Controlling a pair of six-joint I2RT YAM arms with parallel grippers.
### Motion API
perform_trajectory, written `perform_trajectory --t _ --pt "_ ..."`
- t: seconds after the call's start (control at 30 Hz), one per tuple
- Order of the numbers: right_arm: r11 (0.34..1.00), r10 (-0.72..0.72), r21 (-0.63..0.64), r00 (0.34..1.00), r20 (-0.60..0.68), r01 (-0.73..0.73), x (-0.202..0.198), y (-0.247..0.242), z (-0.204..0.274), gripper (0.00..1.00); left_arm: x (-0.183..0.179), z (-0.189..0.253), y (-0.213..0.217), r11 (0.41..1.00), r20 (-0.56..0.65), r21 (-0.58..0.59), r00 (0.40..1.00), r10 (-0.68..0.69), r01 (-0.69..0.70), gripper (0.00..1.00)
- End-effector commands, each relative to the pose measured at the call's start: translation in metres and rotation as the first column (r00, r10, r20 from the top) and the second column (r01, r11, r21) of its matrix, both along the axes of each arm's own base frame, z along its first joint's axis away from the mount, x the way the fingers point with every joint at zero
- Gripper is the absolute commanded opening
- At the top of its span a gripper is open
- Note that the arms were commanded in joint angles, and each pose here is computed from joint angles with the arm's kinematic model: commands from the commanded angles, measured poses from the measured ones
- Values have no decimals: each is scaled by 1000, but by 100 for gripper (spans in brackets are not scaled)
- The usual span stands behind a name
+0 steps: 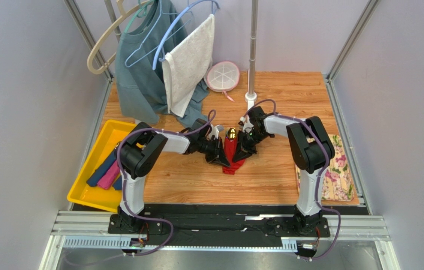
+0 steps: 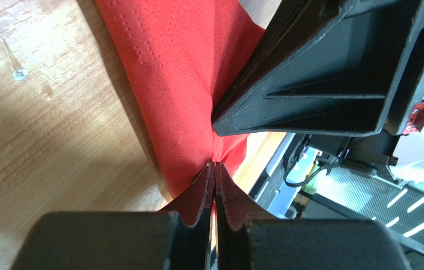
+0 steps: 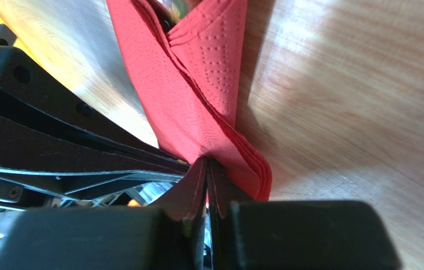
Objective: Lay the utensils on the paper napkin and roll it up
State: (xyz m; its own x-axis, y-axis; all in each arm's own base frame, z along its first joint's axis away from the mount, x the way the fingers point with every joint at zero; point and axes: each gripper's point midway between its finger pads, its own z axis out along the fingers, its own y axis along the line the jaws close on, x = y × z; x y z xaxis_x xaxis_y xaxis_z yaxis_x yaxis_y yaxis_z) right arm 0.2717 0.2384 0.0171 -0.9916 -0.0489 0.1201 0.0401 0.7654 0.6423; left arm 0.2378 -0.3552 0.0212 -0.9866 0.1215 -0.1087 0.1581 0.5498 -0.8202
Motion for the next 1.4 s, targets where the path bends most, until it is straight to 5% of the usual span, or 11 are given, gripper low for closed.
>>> perform_trajectory --t 0.0,0.27,0.5,1.37 --pt "997 21 -72 993 117 -13 21 -14 -3 14 -4 -35 17 991 -12 136 1000 13 -12 7" --pt "999 -25 -32 965 262 35 57 -19 51 30 -1 -33 14 992 -4 124 1000 10 -9 6" --pt "997 -31 -57 963 269 48 72 -16 47 52 2 -30 11 993 4 115 1000 8 -9 6" --pt "953 20 -300 978 208 45 61 -10 -29 40 7 -29 9 995 22 101 999 23 -25 6"
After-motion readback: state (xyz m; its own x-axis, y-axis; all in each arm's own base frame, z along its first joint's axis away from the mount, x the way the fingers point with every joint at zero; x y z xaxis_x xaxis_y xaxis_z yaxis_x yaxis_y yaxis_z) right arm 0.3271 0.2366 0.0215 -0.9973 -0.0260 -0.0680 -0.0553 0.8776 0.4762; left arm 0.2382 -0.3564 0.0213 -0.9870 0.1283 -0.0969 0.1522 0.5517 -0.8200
